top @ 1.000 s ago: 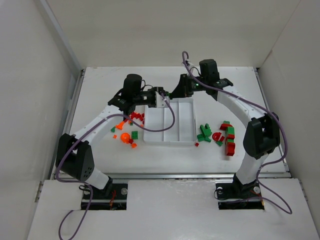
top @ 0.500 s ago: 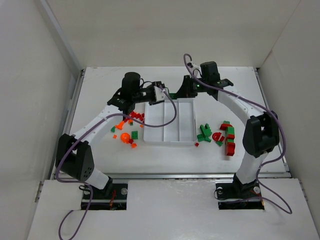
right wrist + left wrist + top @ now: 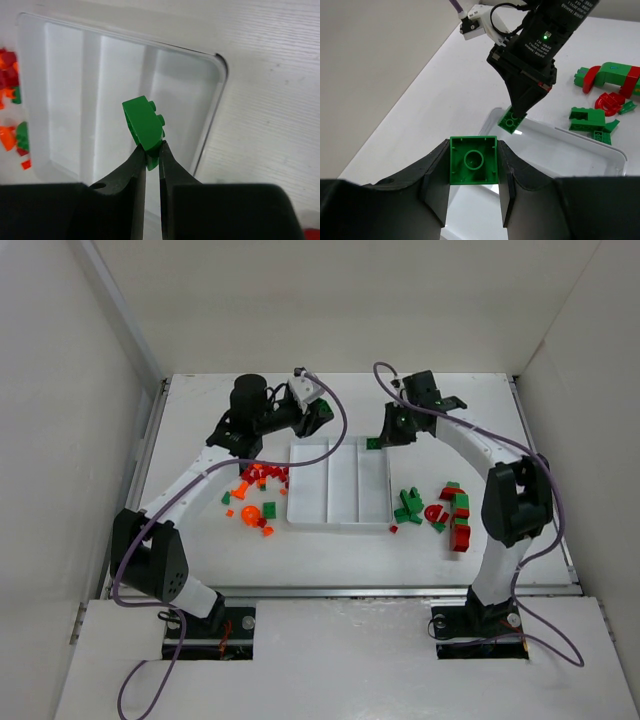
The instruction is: Sort the legos into containers by color
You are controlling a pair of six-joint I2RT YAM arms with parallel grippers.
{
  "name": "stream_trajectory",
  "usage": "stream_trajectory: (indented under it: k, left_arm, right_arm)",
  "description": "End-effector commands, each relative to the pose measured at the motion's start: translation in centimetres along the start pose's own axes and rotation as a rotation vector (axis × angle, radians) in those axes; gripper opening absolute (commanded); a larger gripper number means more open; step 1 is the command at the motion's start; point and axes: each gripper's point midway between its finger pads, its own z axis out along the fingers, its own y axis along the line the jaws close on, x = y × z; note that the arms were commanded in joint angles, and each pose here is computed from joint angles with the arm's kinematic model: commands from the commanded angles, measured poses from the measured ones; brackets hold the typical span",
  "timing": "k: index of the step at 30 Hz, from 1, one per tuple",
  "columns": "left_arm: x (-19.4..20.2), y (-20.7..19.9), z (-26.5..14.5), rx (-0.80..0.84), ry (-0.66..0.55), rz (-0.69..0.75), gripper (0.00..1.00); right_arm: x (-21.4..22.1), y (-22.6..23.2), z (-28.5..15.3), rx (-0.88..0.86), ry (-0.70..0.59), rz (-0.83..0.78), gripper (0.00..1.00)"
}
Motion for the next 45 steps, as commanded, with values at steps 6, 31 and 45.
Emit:
stream_trajectory:
  k: [6,31,45]
  left_arm:
    - [-0.6,0.8,-0.3,-0.049,-0.019,0.028,0.03]
    - [9.1,-11.4,12.5,0.331,0.093,0.180,0.18]
    - [12.2,-12.3,12.3,0.348,0.177,0.288,0.99]
  right_arm:
    - [1.8,-1.4,1.5,0.060,0.101,-0.084,0.38]
    - [-3.8,-6.9,-7.5,0.161,-0.205,0.051,0.76]
    - [-2.7,-7.9,-7.1,0.197,-0.147,-0.002,0.76]
